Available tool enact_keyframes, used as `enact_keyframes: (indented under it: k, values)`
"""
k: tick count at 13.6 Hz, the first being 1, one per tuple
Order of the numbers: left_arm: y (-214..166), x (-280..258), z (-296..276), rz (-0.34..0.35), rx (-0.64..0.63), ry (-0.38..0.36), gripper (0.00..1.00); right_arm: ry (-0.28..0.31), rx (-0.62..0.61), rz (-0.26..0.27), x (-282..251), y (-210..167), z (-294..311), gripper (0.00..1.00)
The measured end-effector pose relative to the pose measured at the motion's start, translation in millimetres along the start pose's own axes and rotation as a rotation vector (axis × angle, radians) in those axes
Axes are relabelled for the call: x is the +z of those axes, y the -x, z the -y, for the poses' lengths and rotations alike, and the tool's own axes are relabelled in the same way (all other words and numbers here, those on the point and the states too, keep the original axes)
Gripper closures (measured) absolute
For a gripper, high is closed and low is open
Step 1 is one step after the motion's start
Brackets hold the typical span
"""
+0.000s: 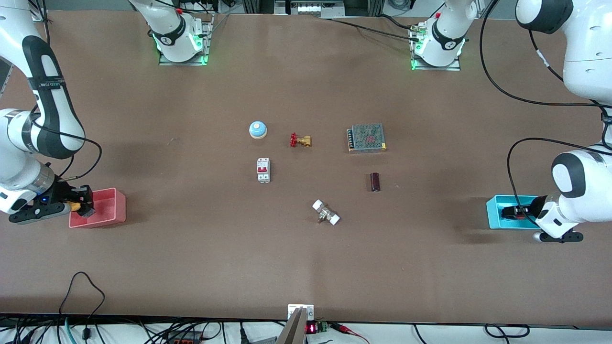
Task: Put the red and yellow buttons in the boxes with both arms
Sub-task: 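Carry the yellow button to the pink box while the left gripper carries red to cyan, then open the left gripper to drop the red button into the cyan box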
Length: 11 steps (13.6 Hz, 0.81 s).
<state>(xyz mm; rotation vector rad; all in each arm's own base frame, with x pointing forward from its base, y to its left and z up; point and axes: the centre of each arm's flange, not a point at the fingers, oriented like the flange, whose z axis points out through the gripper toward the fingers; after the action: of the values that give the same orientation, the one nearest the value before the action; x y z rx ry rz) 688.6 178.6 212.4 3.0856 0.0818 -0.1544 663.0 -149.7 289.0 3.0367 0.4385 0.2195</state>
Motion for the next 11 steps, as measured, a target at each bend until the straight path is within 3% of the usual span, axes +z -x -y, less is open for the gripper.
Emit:
enact_keyframes:
  k: [1,2,11]
  values:
    - [-2,-6,-1,-0.010,0.002,-0.002,0.03,-0.002,0.006,0.000,4,1,-1,0.52]
    - [-4,-16,-6,-0.026,0.009,-0.004,0.00,-0.008,0.020,0.000,9,2,-2,0.52]
    - [19,-203,-156,-0.190,0.135,-0.041,0.00,-0.032,0.130,0.036,41,18,-13,0.52]
